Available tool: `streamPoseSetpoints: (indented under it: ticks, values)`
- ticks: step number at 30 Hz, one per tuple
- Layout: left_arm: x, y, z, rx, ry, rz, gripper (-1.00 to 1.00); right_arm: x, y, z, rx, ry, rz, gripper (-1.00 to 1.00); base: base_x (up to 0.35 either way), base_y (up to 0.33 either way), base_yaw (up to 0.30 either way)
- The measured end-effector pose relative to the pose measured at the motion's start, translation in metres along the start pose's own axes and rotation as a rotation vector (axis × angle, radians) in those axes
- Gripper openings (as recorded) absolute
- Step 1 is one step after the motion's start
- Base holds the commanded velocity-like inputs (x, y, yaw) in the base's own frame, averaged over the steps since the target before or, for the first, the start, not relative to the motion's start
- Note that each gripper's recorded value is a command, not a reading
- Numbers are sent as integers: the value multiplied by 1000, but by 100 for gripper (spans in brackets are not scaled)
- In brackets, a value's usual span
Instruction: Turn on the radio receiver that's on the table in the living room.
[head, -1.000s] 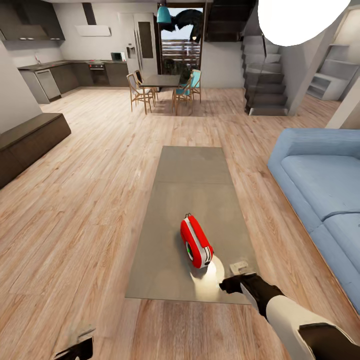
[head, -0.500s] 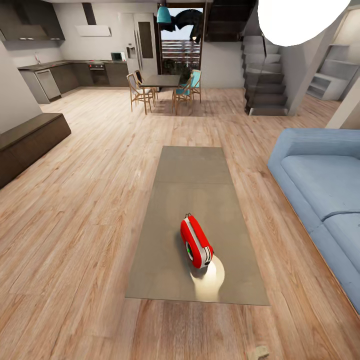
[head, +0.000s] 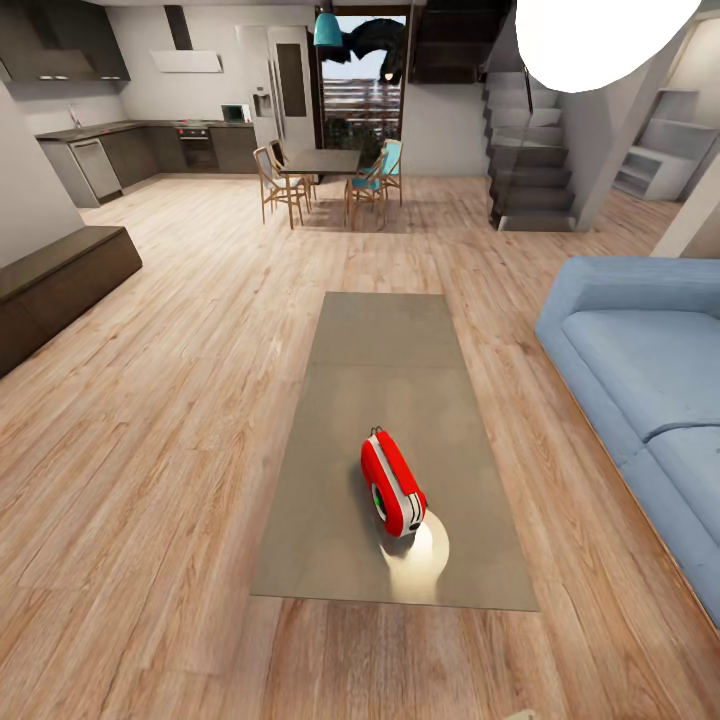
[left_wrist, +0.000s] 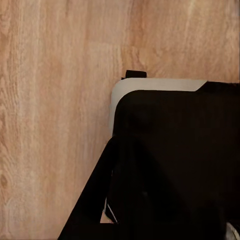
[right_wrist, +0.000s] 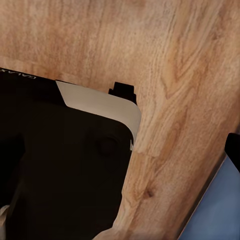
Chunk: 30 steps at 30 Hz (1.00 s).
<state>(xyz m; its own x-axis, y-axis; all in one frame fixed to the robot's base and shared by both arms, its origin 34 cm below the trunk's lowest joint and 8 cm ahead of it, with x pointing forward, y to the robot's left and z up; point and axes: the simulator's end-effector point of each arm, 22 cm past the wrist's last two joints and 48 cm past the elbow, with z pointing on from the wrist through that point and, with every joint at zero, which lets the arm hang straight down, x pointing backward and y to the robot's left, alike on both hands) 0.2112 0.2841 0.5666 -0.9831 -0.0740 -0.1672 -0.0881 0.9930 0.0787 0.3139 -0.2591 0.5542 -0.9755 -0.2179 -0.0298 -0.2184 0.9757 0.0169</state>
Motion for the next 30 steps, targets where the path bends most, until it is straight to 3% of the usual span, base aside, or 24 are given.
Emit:
streamPoseSetpoints:
  ticks: [1, 3, 23, 30]
  values:
    - [1, -16, -1, 20, 2, -4, -100, 0, 1, 0, -1, 1, 0, 100, 0, 0, 0]
    - [1, -20, -1, 24, 2, -9, -100, 0, 1, 0, -1, 1, 0, 100, 0, 0, 0]
    - [2, -23, -1, 28, 3, -12, -100, 0, 1, 0, -1, 1, 0, 100, 0, 0, 0]
    - [4, -51, -4, 62, 7, -25, -100, 0, 1, 0, -1, 1, 0, 100, 0, 0, 0]
